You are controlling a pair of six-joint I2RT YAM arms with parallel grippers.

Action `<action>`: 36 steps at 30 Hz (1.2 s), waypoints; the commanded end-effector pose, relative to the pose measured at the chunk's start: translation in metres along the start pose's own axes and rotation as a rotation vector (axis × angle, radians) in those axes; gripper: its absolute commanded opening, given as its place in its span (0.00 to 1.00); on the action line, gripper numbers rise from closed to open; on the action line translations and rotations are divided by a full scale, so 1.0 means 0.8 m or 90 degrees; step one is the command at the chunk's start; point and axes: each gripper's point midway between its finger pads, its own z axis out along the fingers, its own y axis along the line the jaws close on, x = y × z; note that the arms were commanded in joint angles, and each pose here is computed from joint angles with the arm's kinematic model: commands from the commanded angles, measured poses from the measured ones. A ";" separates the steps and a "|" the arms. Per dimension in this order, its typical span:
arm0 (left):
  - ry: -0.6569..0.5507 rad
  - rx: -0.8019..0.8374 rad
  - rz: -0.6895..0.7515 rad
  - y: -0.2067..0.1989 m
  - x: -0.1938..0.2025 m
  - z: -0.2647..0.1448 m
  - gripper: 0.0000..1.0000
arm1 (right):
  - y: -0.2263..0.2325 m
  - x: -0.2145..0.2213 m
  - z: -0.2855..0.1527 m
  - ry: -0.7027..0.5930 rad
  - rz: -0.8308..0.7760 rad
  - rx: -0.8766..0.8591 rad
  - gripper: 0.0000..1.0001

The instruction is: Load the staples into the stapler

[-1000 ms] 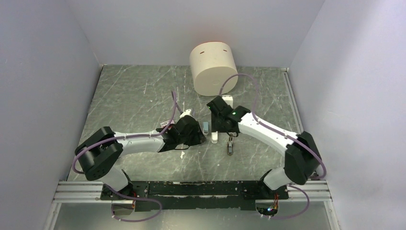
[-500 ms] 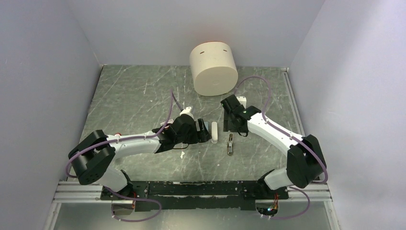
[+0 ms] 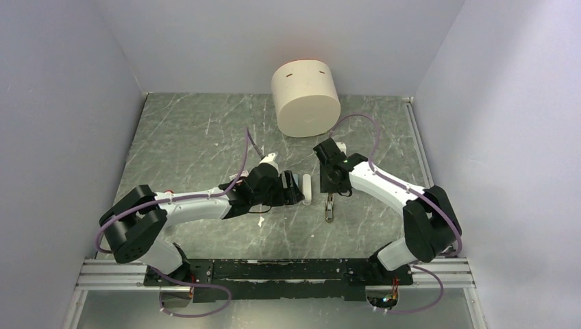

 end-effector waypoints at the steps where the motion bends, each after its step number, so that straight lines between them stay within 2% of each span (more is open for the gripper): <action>1: 0.005 0.041 -0.001 -0.014 0.001 0.005 0.75 | 0.004 0.003 0.008 0.007 -0.008 -0.011 0.39; 5: 0.022 0.060 -0.001 -0.024 0.012 0.011 0.68 | 0.001 0.002 0.007 0.000 -0.001 -0.004 0.28; 10: 0.051 0.061 0.009 -0.040 0.037 0.032 0.50 | 0.001 -0.004 0.001 -0.019 0.034 -0.009 0.24; 15: 0.075 0.083 0.016 -0.059 0.063 0.060 0.46 | 0.000 -0.005 -0.002 -0.029 0.062 -0.012 0.23; 23: 0.099 0.086 0.047 -0.070 0.103 0.092 0.29 | -0.002 0.000 0.001 -0.025 0.073 -0.012 0.19; 32: 0.118 0.054 0.044 -0.056 0.121 0.105 0.24 | 0.000 -0.001 0.000 -0.026 0.075 -0.020 0.16; 36: 0.135 0.027 0.039 -0.044 0.130 0.109 0.19 | 0.001 -0.001 -0.001 -0.027 0.076 -0.024 0.16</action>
